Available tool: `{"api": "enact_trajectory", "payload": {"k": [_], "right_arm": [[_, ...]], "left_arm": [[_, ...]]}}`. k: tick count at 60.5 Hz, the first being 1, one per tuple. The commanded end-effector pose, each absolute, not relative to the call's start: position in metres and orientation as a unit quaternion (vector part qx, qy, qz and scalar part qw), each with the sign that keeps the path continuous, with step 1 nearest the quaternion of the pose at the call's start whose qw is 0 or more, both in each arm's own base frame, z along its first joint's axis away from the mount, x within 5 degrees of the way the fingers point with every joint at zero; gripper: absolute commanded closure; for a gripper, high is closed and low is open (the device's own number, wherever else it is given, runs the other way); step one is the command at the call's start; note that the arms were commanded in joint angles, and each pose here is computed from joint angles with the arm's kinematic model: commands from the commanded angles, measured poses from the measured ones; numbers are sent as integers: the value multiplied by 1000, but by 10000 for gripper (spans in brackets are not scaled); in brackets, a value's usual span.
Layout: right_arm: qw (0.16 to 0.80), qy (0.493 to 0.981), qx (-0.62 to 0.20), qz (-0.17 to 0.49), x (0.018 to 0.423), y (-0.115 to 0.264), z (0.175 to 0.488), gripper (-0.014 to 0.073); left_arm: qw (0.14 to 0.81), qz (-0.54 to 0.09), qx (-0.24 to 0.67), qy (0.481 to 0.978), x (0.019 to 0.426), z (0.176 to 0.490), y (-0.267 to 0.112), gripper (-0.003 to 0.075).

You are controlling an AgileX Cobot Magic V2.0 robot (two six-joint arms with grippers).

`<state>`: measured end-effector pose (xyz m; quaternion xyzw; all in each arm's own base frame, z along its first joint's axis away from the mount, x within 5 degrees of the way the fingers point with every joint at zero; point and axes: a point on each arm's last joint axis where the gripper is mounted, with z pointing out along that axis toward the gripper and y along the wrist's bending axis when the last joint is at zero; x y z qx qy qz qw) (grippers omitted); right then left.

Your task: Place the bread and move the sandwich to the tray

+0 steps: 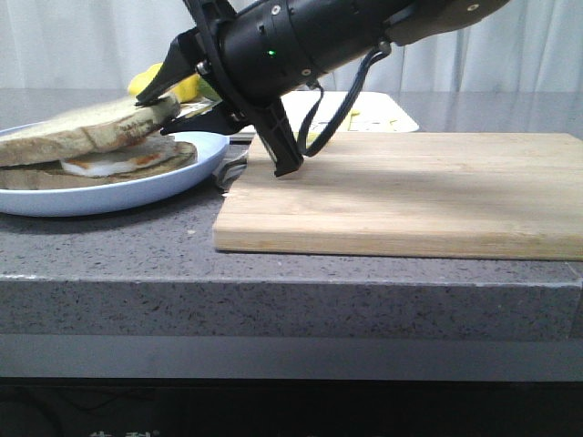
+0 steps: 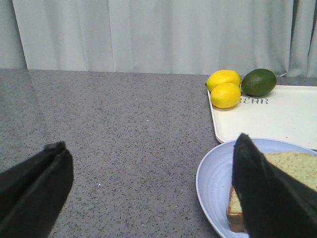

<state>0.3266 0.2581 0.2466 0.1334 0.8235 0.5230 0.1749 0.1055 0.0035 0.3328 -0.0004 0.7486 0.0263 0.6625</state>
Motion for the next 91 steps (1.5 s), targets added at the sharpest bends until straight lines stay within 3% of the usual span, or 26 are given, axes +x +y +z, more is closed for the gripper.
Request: {"api": "enact_trajectory", "payload": {"k": [1, 15, 19, 32, 45, 56, 66, 80, 91], "right_arm": [[202, 800, 106, 554, 323, 246, 285, 314], [248, 801, 61, 541, 324, 212, 312, 321], [279, 809, 23, 518, 318, 200, 325, 363], [352, 860, -109, 354, 296, 144, 353, 684], [359, 922, -94, 110, 271, 56, 370, 663], [403, 915, -29, 11, 237, 15, 389, 663], [490, 871, -18, 8, 195, 10, 385, 663], [610, 792, -14, 25, 126, 7, 341, 663], [657, 754, -13, 27, 88, 5, 303, 663]], "left_arm": [[698, 21, 4, 715, 106, 349, 2, 82], [698, 21, 4, 715, 106, 349, 2, 82], [698, 21, 4, 715, 106, 349, 2, 82], [698, 21, 4, 715, 106, 349, 2, 83], [698, 21, 4, 715, 106, 349, 2, 82], [698, 21, 4, 716, 106, 349, 2, 82], [698, 21, 4, 716, 106, 349, 2, 83], [698, 21, 4, 716, 106, 349, 2, 82], [698, 21, 4, 716, 106, 349, 2, 82]]}}
